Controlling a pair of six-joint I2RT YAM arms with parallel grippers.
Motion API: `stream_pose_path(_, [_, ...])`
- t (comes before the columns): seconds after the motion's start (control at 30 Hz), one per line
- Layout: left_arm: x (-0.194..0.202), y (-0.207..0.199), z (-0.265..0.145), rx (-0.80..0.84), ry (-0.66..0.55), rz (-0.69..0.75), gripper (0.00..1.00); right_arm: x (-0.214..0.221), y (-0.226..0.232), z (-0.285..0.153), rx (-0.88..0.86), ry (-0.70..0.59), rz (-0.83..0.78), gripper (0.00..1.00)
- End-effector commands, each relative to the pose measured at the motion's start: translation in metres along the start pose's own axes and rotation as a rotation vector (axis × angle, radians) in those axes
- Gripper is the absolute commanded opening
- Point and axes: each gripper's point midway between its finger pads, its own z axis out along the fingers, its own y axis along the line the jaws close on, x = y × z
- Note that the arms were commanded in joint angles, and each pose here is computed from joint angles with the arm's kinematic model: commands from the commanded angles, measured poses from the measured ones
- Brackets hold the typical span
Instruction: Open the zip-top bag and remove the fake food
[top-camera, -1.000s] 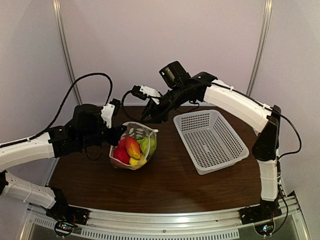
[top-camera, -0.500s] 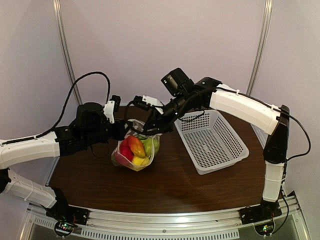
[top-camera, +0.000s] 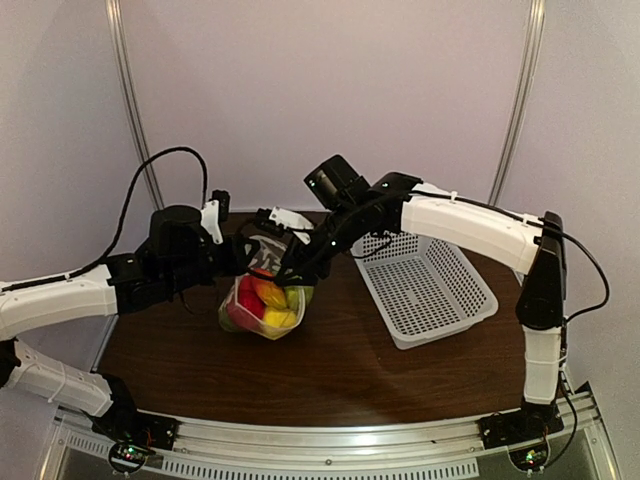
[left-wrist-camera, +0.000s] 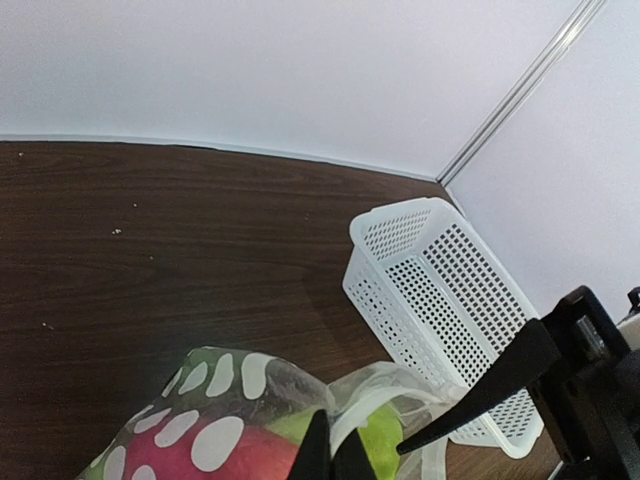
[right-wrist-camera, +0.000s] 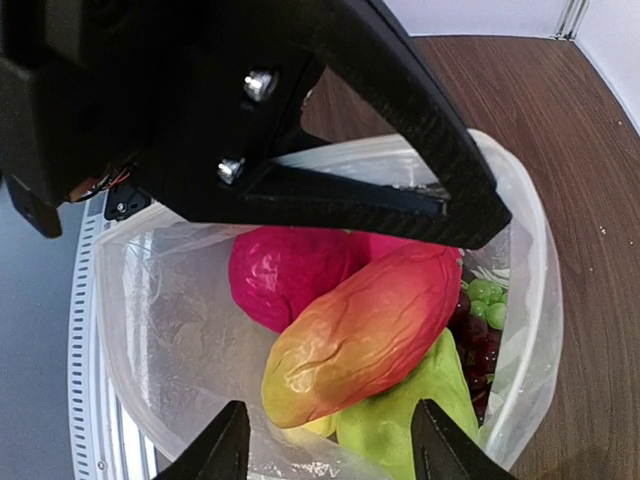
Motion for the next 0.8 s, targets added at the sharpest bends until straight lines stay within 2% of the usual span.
stream_pose_path(0.0, [-0.016, 0.001, -0.006, 0.003, -0.068, -0.093, 0.0, 0.006, 0.0, 0.02, 0.056, 0.037, 0.006, 0.56])
stream_pose_path(0.1, [-0.016, 0.003, -0.008, 0.001, -0.075, -0.113, 0.0, 0.011, -0.001, 0.031, 0.096, 0.06, 0.016, 0.6])
stream_pose_path(0.17, [-0.015, 0.005, -0.01, -0.005, -0.08, -0.122, 0.0, 0.014, -0.006, 0.037, 0.131, 0.061, 0.043, 0.69])
stream_pose_path(0.33, [-0.017, 0.009, -0.016, -0.011, -0.099, -0.146, 0.0, 0.015, -0.021, 0.047, 0.215, 0.048, 0.117, 0.83])
stream_pose_path(0.43, [-0.018, 0.012, -0.019, -0.013, -0.113, -0.172, 0.0, 0.017, -0.023, 0.055, 0.227, 0.044, 0.14, 0.98])
stream_pose_path(0.57, [-0.02, 0.013, -0.023, -0.006, -0.129, -0.197, 0.0, 0.021, -0.022, 0.067, 0.233, 0.05, 0.139, 0.98])
stream_pose_path(0.77, [-0.014, 0.021, -0.022, -0.003, -0.118, -0.257, 0.0, 0.018, -0.027, 0.073, 0.263, -0.002, 0.12, 0.92])
